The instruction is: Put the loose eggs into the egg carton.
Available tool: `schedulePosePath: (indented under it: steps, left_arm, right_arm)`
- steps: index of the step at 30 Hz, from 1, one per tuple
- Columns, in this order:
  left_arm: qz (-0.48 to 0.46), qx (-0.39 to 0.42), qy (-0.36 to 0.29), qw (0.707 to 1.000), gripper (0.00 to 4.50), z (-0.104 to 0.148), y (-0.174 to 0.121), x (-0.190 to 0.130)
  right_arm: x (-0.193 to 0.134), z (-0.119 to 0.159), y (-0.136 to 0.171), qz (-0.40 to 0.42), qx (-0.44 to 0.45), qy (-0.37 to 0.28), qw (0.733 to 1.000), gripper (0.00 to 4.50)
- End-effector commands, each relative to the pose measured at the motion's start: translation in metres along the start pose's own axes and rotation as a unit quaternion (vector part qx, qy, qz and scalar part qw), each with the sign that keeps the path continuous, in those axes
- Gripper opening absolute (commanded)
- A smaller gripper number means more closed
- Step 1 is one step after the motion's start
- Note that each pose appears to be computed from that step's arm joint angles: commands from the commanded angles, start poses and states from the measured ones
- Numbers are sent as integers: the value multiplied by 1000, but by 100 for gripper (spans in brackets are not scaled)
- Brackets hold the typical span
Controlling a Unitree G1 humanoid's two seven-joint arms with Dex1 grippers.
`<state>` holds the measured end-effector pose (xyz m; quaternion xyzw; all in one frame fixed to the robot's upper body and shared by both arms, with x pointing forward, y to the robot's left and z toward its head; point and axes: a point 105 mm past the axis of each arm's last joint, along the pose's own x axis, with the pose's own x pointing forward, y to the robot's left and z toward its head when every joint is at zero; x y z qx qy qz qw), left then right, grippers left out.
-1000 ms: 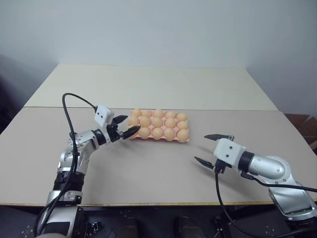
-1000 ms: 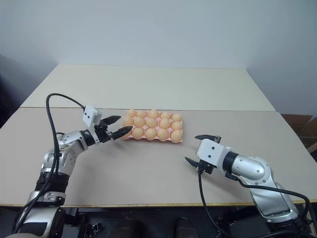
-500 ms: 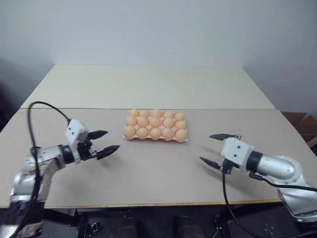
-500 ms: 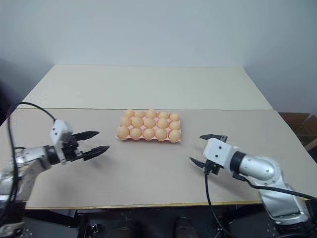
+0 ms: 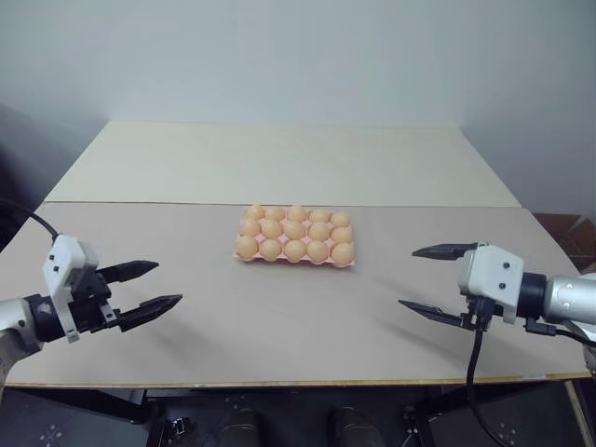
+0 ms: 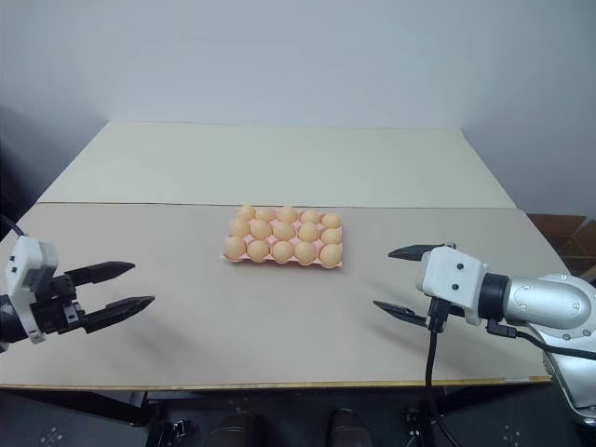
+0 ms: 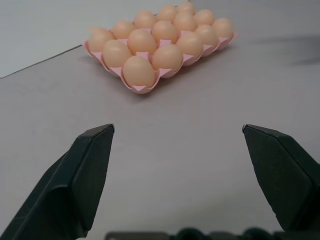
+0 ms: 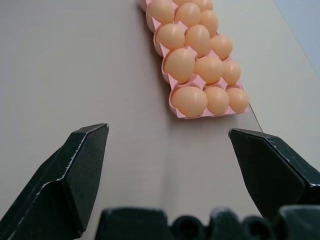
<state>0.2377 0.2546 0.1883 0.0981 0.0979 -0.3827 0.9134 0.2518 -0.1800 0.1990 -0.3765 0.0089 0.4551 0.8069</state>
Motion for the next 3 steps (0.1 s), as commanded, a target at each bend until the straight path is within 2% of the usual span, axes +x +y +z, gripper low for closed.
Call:
schedulePosePath:
  steps: [1, 3]
  left_arm:
    - [2, 22, -11, 1000, 448, 14, -3, -3]
    - [0, 12, -20, 1000, 448, 16, -5, -3]
  right_arm:
    - [-1, 4, -3, -3, -17, -3, 1000, 450]
    - [-1, 2, -4, 3, -19, -2, 1000, 450]
